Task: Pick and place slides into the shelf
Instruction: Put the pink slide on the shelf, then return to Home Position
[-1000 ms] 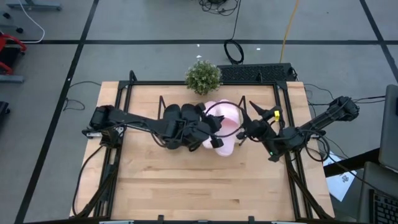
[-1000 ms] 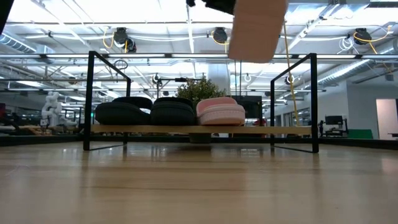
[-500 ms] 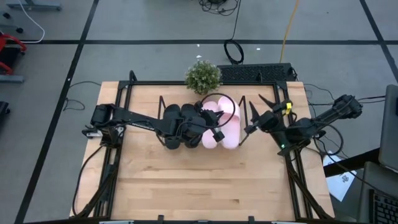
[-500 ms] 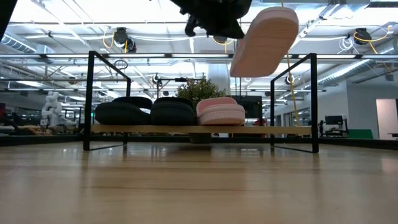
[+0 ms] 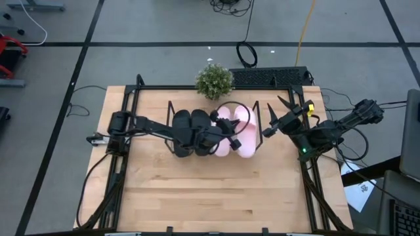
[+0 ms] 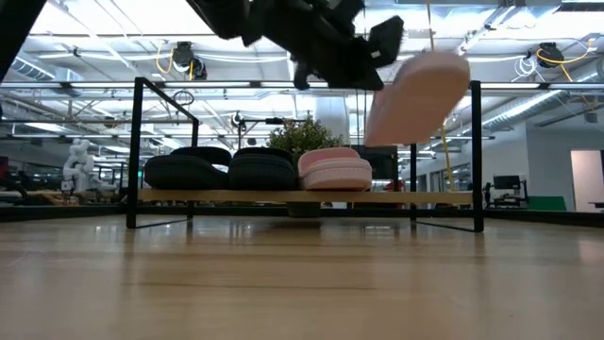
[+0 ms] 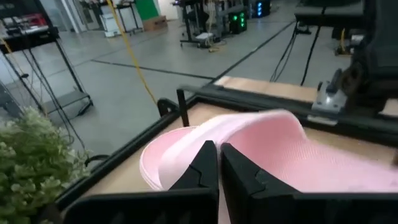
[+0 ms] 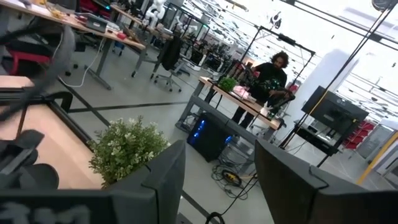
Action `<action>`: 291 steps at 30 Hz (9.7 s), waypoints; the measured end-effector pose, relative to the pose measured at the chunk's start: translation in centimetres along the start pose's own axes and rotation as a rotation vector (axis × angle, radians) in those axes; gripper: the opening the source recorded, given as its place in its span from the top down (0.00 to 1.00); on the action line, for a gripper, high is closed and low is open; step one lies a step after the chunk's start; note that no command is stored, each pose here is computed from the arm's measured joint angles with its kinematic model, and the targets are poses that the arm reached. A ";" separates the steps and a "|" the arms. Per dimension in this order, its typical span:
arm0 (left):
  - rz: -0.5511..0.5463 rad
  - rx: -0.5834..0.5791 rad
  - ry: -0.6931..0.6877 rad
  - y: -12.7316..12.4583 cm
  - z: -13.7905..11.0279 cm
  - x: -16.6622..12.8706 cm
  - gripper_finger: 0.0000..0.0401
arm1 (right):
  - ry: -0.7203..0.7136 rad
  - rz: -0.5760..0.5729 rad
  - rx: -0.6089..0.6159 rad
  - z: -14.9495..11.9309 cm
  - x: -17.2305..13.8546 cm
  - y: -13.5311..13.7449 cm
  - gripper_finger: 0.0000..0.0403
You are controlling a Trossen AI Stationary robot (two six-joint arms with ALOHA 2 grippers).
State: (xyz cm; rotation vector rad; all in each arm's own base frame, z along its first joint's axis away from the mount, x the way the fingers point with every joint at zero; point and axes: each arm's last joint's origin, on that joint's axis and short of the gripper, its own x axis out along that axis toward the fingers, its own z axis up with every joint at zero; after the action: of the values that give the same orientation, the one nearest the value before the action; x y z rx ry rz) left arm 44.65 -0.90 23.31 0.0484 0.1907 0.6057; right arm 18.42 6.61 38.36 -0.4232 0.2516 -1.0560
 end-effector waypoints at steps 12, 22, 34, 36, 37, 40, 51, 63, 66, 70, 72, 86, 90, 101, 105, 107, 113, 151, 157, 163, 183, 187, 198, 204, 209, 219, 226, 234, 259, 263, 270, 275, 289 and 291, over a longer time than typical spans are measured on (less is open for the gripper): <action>0.038 0.011 0.036 0.0 -0.6 1.1 1.00 | 0.000 0.000 -0.009 0.0 0.0 0.1 0.55; 0.055 0.010 0.055 0.5 -2.1 2.5 1.00 | 0.000 0.000 -0.016 -0.4 0.0 0.6 0.55; 0.062 0.020 0.090 1.2 -3.1 3.4 1.00 | 0.000 0.000 -0.011 -0.5 0.0 0.7 0.55; 0.061 0.024 0.096 1.3 -3.1 3.4 1.00 | 0.000 0.000 -0.011 -0.5 0.0 0.7 0.55; 0.061 0.026 0.102 1.4 -3.2 3.5 1.00 | 0.000 0.000 -0.011 -0.5 0.0 0.7 0.55; 0.047 0.031 0.120 1.5 -3.4 3.6 1.00 | 0.000 0.000 -0.010 -0.5 0.0 0.7 0.55; 0.011 0.024 0.141 2.3 -3.8 4.3 1.00 | 0.000 0.000 0.000 -0.5 0.0 0.7 0.55; -0.014 0.019 0.172 2.6 -4.9 5.0 1.00 | -0.002 0.002 -0.028 -1.2 0.0 1.4 0.55; -0.014 0.017 0.176 2.6 -5.0 5.0 1.00 | -0.002 0.002 -0.030 -1.7 0.0 1.6 0.55; -0.025 0.013 0.203 2.5 -5.3 4.9 1.00 | -0.002 0.002 -0.034 -1.8 0.0 1.7 0.55; -0.029 0.014 0.206 2.5 -5.3 4.9 1.00 | -0.002 0.002 -0.034 -1.8 0.0 1.7 0.55; -0.029 0.015 0.212 2.1 -5.4 4.6 0.95 | -0.002 0.002 -0.033 -1.8 0.0 1.7 0.55; -0.035 0.023 0.213 1.9 -5.5 4.5 0.95 | -0.002 0.002 -0.034 -1.8 0.0 1.7 0.55; -0.042 0.026 0.213 1.6 -5.5 4.3 0.95 | -0.002 0.002 -0.034 -1.8 0.0 1.7 0.55; -0.045 0.034 0.224 1.4 -5.6 4.2 0.95 | -0.003 0.002 -0.034 -1.8 0.0 1.7 0.55; -0.045 0.035 0.225 1.4 -5.6 4.2 0.95 | -0.002 0.002 -0.034 -1.8 0.0 1.7 0.55; -0.048 0.038 0.226 1.3 -5.6 4.1 0.94 | -0.002 0.002 -0.034 -1.8 0.0 1.7 0.55; 0.216 0.285 0.454 5.8 5.2 -14.9 0.49 | 0.001 0.000 -0.044 -1.6 0.0 -0.5 0.55; 0.384 0.166 0.392 9.4 3.0 -20.4 0.51 | 0.001 -0.001 0.070 -2.2 0.0 -4.2 0.55; 0.256 0.036 0.360 12.2 -0.4 -25.4 0.54 | 0.002 -0.001 0.126 -5.7 0.0 -5.7 0.55; -0.043 -0.215 0.157 13.5 -11.4 -29.1 0.53 | -0.100 0.198 0.310 -14.5 -1.5 -4.8 0.55; -0.103 -0.211 0.100 13.8 -11.5 -29.5 0.53 | -0.123 0.291 0.353 -15.5 -1.9 -5.9 0.55; -0.212 -0.189 0.057 14.9 -12.9 -29.6 0.53 | -0.142 0.545 0.477 -17.3 -2.0 -8.4 0.55; -0.251 -0.230 0.088 15.0 -14.1 -29.0 0.51 | -0.140 0.665 0.507 -17.8 -2.6 -7.9 0.55; -0.292 -0.218 0.099 15.0 -15.5 -28.6 0.51 | -0.138 0.727 0.547 -18.8 -3.4 -6.7 0.55; -0.365 -0.217 0.127 15.0 -16.3 -28.5 0.51 | -0.190 0.830 0.599 -20.6 -4.4 -5.0 0.55; -0.427 -0.182 0.078 15.3 -15.6 -28.8 0.52 | -0.235 0.940 0.641 -20.6 -5.0 -5.0 0.55; -0.516 -0.141 0.027 15.5 -14.9 -29.1 0.51 | -0.299 1.019 0.634 -20.4 -5.2 -5.4 0.55; -0.584 -0.163 0.143 18.0 -15.0 -25.4 0.49 | -0.311 0.872 0.585 -20.2 -4.1 -5.7 0.55; -0.679 -0.218 0.193 17.9 -15.1 -25.5 0.50 | -0.307 0.874 0.593 -20.2 -4.1 -5.7 0.55; -0.689 -0.214 0.243 17.6 -15.5 -25.4 0.50 | -0.305 0.876 0.592 -20.2 -4.2 -5.6 0.55; -0.656 -0.256 0.409 17.1 -16.8 -25.0 0.49 | -0.280 0.865 0.589 -20.3 -4.2 -5.6 0.55; -0.548 -0.225 0.426 17.2 -17.2 -24.5 0.50 | -0.252 0.860 0.603 -20.3 -4.1 -5.6 0.55; -0.589 -0.221 0.420 17.2 -17.1 -24.7 0.50 | -0.252 0.860 0.604 -20.3 -4.1 -5.6 0.55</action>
State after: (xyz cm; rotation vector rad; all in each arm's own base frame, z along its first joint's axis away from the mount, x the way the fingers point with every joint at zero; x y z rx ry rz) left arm 11.85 -0.99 12.34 -0.3421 0.5216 0.0377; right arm 3.97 3.50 22.78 0.1151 -0.1200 -0.1922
